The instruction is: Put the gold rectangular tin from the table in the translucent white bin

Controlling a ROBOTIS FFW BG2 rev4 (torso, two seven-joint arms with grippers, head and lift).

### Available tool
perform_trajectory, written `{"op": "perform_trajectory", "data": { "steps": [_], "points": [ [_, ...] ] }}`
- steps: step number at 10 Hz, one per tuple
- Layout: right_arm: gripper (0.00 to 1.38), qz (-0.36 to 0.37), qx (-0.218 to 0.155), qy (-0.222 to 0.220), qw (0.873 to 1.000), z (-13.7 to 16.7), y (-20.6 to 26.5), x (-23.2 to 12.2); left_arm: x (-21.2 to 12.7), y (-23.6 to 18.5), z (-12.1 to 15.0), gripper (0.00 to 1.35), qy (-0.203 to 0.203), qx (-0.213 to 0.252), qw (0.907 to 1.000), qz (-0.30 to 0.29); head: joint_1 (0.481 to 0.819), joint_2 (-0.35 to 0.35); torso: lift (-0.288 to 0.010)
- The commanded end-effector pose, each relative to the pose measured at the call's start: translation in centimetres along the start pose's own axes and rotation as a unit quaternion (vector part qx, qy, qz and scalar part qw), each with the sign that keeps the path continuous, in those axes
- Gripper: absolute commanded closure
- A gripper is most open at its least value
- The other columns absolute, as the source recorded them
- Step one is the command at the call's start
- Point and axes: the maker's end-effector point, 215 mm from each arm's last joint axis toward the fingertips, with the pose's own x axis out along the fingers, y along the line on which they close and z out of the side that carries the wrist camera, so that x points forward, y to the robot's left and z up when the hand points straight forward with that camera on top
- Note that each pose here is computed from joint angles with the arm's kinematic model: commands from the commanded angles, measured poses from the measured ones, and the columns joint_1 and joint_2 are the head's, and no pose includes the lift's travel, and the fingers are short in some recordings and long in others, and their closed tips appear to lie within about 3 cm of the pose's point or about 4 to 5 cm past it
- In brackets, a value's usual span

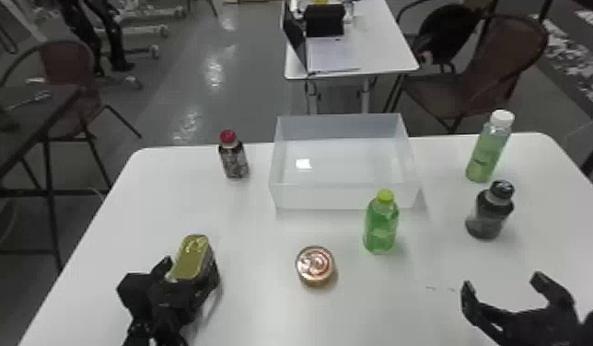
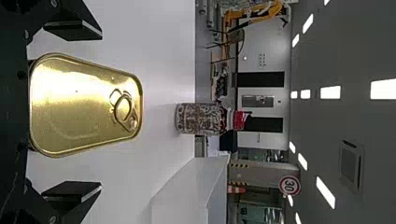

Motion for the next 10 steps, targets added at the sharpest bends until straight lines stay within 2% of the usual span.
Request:
{"op": "perform_trajectory", "data": {
  "steps": [1,2,5,7,10],
  "points": [
    [0.08,-0.001,0.002,0.0,1.0,-0.1,0.1,0.1,0.1,0.3,-1.1,0.73,0.01,-0.001,0.9999,-0.002,0.695,0.141,-0.091],
    [0.08,-0.002,0.004,0.001,1.0,-0.2,0.1,0.1,0.1,0.3,-1.9,0.81,0.023,0.004,0.9997,-0.003,0.695,0.145,-0.091],
    [0.08,0.0,0.005,0.001,1.0,-0.2,0.1,0.1,0.5,0.4,-0.7,0.83,0.007,0.01,0.9999,-0.004,0.695,0.151,-0.091],
    [0.08,0.001,0.006,0.002,1.0,-0.4,0.1,0.1,1.5,-0.4,2.9,0.83,-0.026,0.015,0.9995,-0.014,0.695,0.149,-0.091],
    [0.08,0.002,0.005,0.002,1.0,-0.4,0.0,0.1,4.8,-5.1,11.1,0.83,-0.089,0.013,0.9932,-0.074,0.695,0.115,-0.091]
  ]
}}
